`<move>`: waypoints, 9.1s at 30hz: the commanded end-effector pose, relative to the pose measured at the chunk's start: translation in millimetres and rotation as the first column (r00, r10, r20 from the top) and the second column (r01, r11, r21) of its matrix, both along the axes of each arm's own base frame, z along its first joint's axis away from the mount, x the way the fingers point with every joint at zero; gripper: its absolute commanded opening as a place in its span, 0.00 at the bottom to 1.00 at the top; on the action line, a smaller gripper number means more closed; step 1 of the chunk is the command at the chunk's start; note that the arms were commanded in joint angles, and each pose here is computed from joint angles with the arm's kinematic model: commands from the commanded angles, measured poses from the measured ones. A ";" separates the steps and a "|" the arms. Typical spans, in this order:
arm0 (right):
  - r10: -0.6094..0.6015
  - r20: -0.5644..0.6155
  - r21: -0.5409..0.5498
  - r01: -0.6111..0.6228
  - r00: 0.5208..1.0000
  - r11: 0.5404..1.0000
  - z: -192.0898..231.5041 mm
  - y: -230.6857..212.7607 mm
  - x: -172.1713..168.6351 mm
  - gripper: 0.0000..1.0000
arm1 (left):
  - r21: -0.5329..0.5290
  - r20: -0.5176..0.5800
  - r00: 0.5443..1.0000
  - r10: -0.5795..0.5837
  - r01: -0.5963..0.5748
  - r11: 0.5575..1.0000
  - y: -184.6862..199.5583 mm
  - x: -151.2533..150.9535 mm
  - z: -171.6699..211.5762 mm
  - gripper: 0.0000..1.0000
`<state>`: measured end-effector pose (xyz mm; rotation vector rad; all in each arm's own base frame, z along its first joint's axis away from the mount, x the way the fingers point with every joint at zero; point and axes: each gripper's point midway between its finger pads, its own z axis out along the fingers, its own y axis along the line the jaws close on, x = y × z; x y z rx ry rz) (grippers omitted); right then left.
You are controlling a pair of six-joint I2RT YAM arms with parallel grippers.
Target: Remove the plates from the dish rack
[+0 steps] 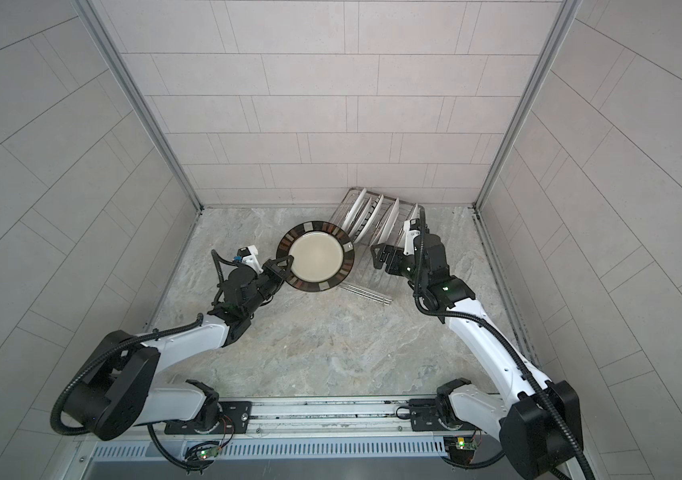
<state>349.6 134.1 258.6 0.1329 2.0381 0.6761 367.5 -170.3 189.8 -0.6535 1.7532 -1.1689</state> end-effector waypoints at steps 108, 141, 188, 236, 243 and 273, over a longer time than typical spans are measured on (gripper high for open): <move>0.459 -0.071 -0.327 -0.455 0.886 0.828 -69.9 278.2 72.4 0.91 | 0.190 -0.320 0.560 0.765 -0.752 0.631 262.4 77.8 -153.7 0.44; 0.202 0.114 -0.418 -0.138 0.973 0.898 14.2 147.6 8.7 0.94 | 0.269 -0.207 0.675 0.708 -0.657 0.704 218.9 -5.9 -67.4 1.00; -0.536 -0.043 -0.554 0.427 0.843 0.715 -50.9 -5.3 195.5 0.38 | 0.540 0.183 0.968 -0.172 0.047 0.840 -17.1 16.4 2.9 1.00; -0.459 0.040 -0.472 0.421 0.888 0.775 27.8 -0.7 192.2 0.08 | 0.533 0.204 0.967 -0.155 0.023 0.846 -14.8 19.9 -5.5 1.00; -0.397 -0.031 -0.427 0.347 0.917 0.835 10.7 -1.5 197.7 0.08 | 0.530 0.237 0.955 -0.175 0.024 0.847 -19.0 24.8 0.3 1.00; -0.363 -0.094 -0.547 0.257 0.927 0.797 -26.7 -2.7 204.2 0.25 | 0.492 0.362 0.852 -0.379 0.171 0.854 -43.4 39.0 61.4 1.00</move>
